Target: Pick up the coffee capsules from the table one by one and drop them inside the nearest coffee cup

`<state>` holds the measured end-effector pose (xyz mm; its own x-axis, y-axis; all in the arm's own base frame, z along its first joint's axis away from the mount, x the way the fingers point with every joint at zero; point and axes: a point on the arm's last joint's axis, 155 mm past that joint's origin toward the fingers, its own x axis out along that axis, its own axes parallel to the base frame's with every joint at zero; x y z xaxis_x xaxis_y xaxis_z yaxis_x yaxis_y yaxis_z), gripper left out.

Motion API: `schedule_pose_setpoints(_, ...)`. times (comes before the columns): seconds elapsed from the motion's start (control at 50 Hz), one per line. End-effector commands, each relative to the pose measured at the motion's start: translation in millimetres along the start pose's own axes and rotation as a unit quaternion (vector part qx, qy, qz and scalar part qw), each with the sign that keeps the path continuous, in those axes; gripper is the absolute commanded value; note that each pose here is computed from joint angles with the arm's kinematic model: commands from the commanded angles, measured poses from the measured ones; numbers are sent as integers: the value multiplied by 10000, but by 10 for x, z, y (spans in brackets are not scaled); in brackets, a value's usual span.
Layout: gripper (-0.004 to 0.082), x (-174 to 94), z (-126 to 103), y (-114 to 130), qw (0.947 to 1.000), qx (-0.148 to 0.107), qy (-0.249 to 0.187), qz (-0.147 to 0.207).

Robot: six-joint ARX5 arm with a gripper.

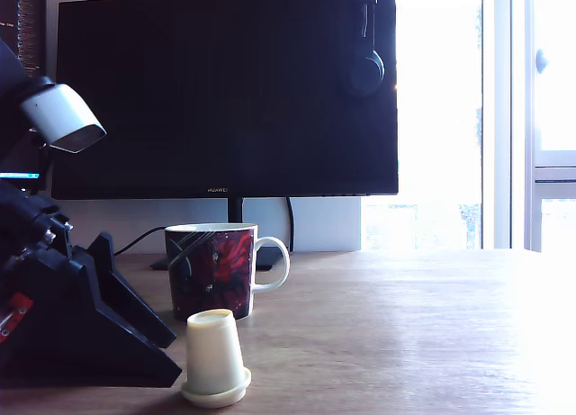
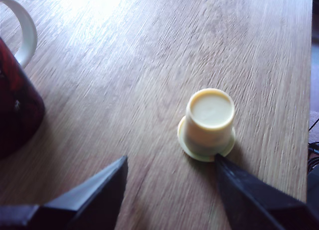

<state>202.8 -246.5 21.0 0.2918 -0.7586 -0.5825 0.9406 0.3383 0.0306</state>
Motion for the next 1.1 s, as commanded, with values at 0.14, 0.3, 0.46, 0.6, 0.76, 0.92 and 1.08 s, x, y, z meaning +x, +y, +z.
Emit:
schedule_pose_setpoints(0.14, 462, -21, -37, 8, 9998, -182, 34, 36)
schedule_pose_setpoints(0.3, 463, -23, -31, 8, 9997, -223, 25, 37)
schedule_pose_setpoints(0.46, 468, -34, 1, -15, 9998, -195, -20, -2)
schedule_pose_setpoints(0.6, 474, -25, 40, -73, 9999, -116, -70, -85)
schedule_pose_setpoints(0.76, 516, -3, 86, -162, 9997, 1, -125, -205)
schedule_pose_setpoints(0.92, 516, 11, 149, -214, 9993, 112, -224, -265)
schedule_pose_setpoints(1.08, 516, 13, 172, -266, 9988, 123, -277, -387)
